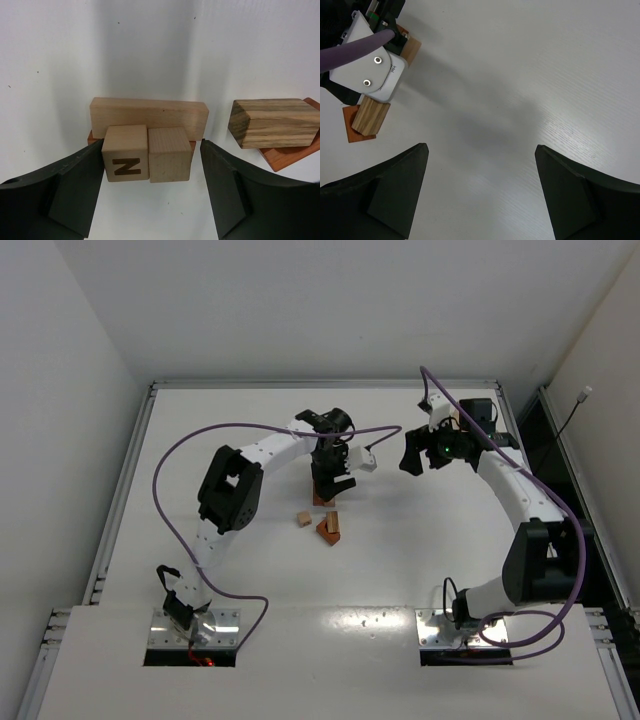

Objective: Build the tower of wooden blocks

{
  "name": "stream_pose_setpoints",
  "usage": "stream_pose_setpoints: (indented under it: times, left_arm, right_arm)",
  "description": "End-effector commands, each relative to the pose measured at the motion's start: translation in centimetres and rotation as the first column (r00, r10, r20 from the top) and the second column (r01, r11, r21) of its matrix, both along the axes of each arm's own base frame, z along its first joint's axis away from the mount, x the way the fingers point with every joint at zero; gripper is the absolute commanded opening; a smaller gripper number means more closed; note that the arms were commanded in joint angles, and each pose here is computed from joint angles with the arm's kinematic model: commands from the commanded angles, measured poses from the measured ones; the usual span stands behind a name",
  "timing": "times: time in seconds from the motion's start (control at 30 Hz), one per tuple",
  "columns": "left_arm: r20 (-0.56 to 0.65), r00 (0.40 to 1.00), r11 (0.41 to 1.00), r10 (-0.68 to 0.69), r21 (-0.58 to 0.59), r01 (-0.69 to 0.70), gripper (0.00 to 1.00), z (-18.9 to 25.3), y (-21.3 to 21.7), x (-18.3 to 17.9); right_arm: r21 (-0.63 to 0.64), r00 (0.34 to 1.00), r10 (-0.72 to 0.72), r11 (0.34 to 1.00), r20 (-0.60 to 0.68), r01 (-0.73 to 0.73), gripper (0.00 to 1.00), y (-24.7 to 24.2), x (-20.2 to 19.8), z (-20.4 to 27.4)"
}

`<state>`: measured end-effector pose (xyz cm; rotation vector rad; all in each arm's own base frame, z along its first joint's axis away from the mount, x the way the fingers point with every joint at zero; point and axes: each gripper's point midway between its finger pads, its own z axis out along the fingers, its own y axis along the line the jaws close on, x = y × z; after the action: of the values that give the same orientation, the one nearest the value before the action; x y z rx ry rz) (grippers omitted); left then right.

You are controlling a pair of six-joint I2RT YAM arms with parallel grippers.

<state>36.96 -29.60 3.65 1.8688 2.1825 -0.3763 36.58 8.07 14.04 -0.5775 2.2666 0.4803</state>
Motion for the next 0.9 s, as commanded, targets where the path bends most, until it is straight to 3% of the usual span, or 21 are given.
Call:
stream_pose_setpoints:
  times: [0.0, 0.47, 0.57, 0.67, 0.73, 0.87]
  left_arm:
    - [0.054, 0.999, 0.998, -0.002, -0.064, 0.006, 0.72, 3.3, -0.5, 1.0]
    - [0.248, 0.965, 0.983, 0.085, -0.179, -0.041, 0.77, 14.8, 1.2, 3.1]
    - [0.274, 0.947, 0.952, 0.169, -0.295, -0.085, 0.77, 19.8, 3.8, 3.5]
    - [0.248, 0.945, 0.892, 0.215, -0.443, -0.087, 0.79, 24.4, 6.2, 1.8]
    - [0.157, 0.952, 0.848, 0.264, -0.508, -0.151, 0.81, 24.2, 8.9, 0.9]
    - [-0.031, 0.929, 0.780, 0.368, -0.534, -0.327, 0.84, 21.4, 13.8, -2.6]
  right_arm:
    - [0.023, 0.997, 0.027, 0.999, 0.068, -0.029, 0.85, 0.5, 1.2, 2.1]
    - [0.023, 0.997, 0.027, 0.999, 0.068, -0.029, 0.85, 0.5, 1.2, 2.1]
    - [0.023, 0.997, 0.027, 0.999, 0.068, -0.029, 0.85, 0.5, 1.2, 2.1]
    - [0.029, 0.997, 0.033, 0.999, 0.068, -0.035, 0.85, 0.6, 1.0, 2.4]
    - [0.038, 0.996, 0.050, 0.998, 0.068, -0.053, 0.85, 1.1, 0.5, 2.4]
    - [0.078, 0.981, 0.177, 0.980, 0.074, -0.183, 0.85, 4.8, -1.6, 2.3]
